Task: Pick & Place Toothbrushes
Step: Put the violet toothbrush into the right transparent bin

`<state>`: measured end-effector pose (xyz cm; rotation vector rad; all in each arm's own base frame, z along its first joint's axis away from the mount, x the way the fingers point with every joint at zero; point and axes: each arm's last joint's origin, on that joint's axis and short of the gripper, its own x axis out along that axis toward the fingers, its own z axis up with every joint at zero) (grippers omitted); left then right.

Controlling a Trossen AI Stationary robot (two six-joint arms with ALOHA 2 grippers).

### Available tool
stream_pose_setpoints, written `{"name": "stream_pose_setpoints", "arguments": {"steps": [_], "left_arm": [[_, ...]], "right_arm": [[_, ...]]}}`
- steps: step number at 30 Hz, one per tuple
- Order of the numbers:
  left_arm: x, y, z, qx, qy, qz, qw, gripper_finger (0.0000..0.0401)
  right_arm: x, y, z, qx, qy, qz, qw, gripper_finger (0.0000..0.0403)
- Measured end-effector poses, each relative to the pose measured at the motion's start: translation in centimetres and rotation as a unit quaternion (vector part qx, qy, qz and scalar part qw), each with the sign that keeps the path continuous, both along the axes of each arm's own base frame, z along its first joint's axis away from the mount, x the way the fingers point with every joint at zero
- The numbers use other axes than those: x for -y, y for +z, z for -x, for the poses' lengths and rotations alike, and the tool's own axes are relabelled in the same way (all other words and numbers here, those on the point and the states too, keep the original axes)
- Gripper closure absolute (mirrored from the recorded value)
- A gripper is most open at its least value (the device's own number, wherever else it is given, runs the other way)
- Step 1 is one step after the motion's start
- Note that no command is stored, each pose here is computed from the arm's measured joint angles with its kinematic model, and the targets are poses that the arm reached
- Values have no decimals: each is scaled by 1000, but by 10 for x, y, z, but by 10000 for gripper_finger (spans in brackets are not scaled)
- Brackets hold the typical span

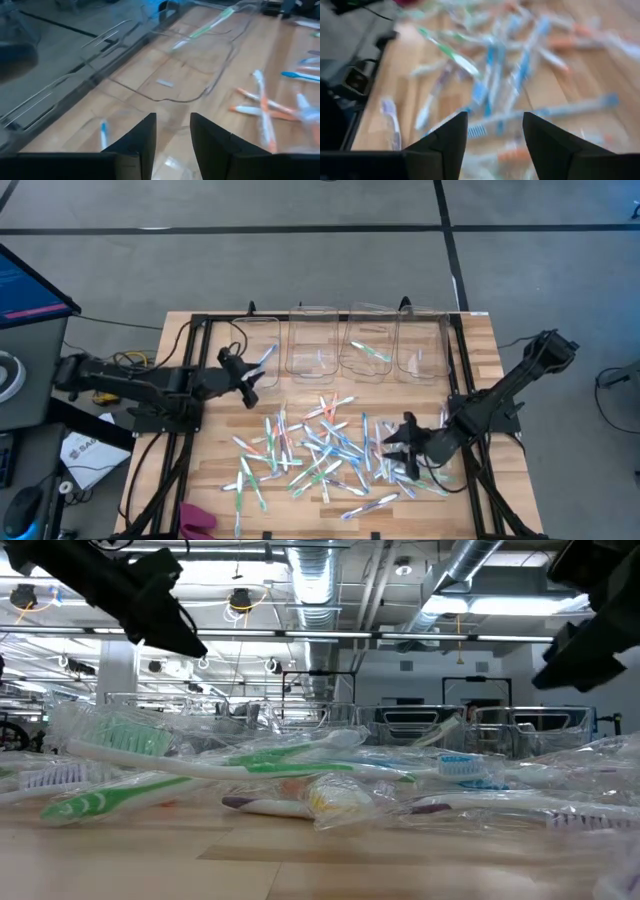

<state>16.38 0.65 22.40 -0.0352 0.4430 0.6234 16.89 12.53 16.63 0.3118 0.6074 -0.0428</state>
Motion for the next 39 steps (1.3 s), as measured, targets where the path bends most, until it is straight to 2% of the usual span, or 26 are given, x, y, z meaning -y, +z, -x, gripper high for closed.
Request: {"name": "stream_pose_setpoints", "arguments": {"steps": [6, 12, 16, 21, 27, 33, 39], "left_arm": [[4, 0, -2, 5, -10, 0, 1000, 289], [4, -1, -3, 4, -10, 0, 1000, 293], [4, -1, -4, 3, -10, 0, 1000, 293], [4, -1, -4, 3, -10, 0, 1000, 293], [4, -1, -4, -5, -16, -11, 1000, 294], [4, 0, -4, -3, -17, -12, 1000, 295], [4, 0, -4, -1, -17, -12, 1000, 295]], "right_arm": [[1, 15, -4, -59, -49, -82, 994, 247], [-2, 28, -11, -86, -19, -153, 984, 263], [0, 30, -14, -103, -30, -197, 974, 265], [5, 30, -18, -106, -55, -217, 969, 245], [11, 30, -22, -116, -56, -230, 964, 209], [12, 30, -22, -115, -54, -226, 966, 176], [10, 30, -22, -113, -33, -208, 971, 168]]}}
